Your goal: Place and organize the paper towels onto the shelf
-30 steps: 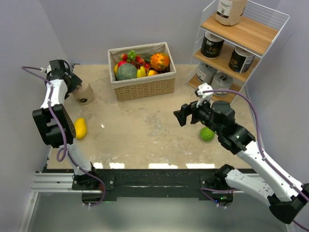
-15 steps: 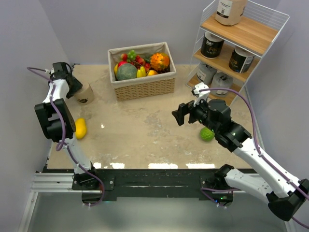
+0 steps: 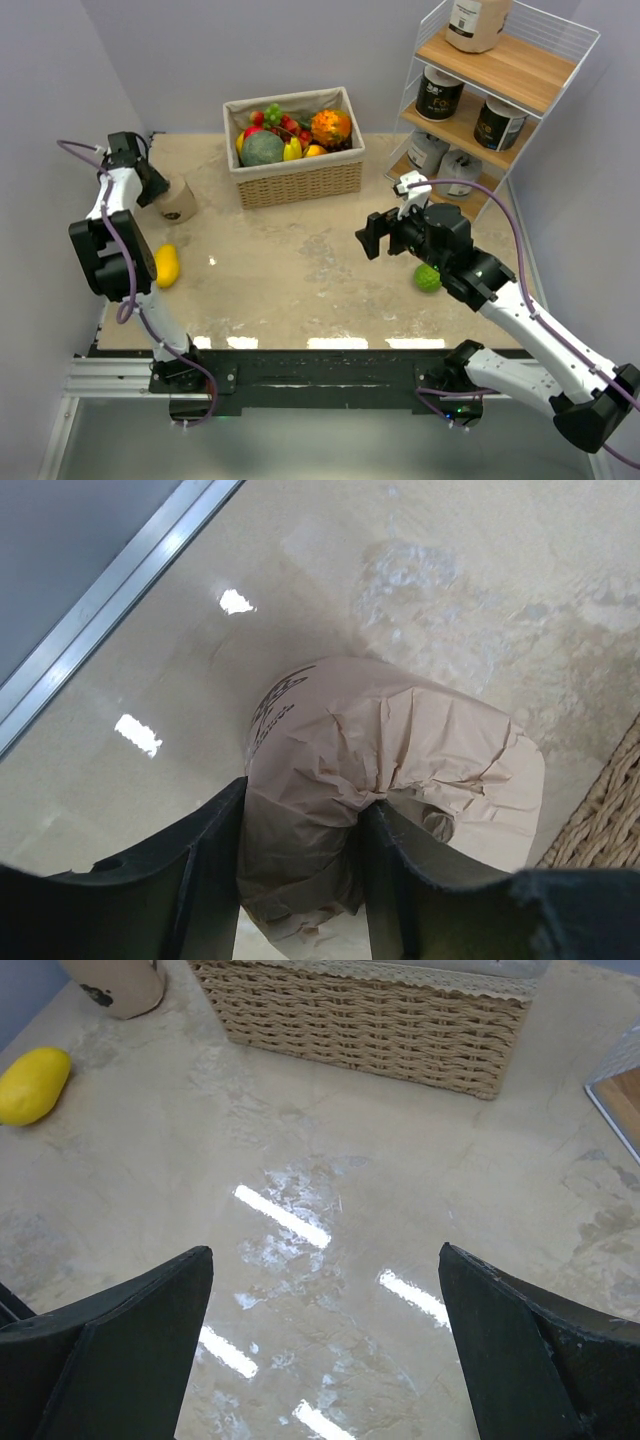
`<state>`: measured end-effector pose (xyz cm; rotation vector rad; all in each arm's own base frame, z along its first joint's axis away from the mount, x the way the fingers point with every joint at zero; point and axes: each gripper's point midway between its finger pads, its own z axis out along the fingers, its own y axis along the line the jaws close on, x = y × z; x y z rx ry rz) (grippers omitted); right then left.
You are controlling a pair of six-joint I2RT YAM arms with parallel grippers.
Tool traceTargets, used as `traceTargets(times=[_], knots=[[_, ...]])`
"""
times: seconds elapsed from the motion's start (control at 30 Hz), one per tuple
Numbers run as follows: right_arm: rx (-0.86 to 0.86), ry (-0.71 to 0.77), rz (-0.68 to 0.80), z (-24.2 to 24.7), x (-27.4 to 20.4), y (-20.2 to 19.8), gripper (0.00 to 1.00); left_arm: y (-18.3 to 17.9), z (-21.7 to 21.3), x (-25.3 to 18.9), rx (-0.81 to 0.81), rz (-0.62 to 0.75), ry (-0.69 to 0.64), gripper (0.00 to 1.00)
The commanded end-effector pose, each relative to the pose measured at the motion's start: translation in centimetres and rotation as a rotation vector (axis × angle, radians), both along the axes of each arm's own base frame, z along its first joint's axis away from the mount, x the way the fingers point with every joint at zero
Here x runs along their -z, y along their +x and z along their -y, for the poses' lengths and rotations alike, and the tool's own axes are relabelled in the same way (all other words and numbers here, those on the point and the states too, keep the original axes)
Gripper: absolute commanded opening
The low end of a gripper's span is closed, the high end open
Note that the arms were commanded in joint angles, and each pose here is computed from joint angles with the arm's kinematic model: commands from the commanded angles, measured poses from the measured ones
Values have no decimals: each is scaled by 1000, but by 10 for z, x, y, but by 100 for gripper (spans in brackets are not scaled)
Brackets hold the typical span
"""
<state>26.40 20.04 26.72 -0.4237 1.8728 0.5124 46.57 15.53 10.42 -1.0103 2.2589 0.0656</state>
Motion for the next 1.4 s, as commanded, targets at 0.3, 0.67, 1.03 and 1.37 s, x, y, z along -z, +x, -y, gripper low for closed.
traceTargets(times=[0.3, 0.67, 1.03, 1.37], knots=[[126, 11, -70, 19, 0, -2, 98, -75, 58, -103, 165, 127, 129, 42], [263, 24, -76, 43, -3, -1, 99, -121, 203, -113, 644, 79, 138, 44], [314, 72, -87, 54, -10, -10, 99, -140, 364, -82, 986, 118, 86, 44], [364, 65, -130, 58, 0, -9, 97, -142, 434, -37, 1145, 50, 34, 50]])
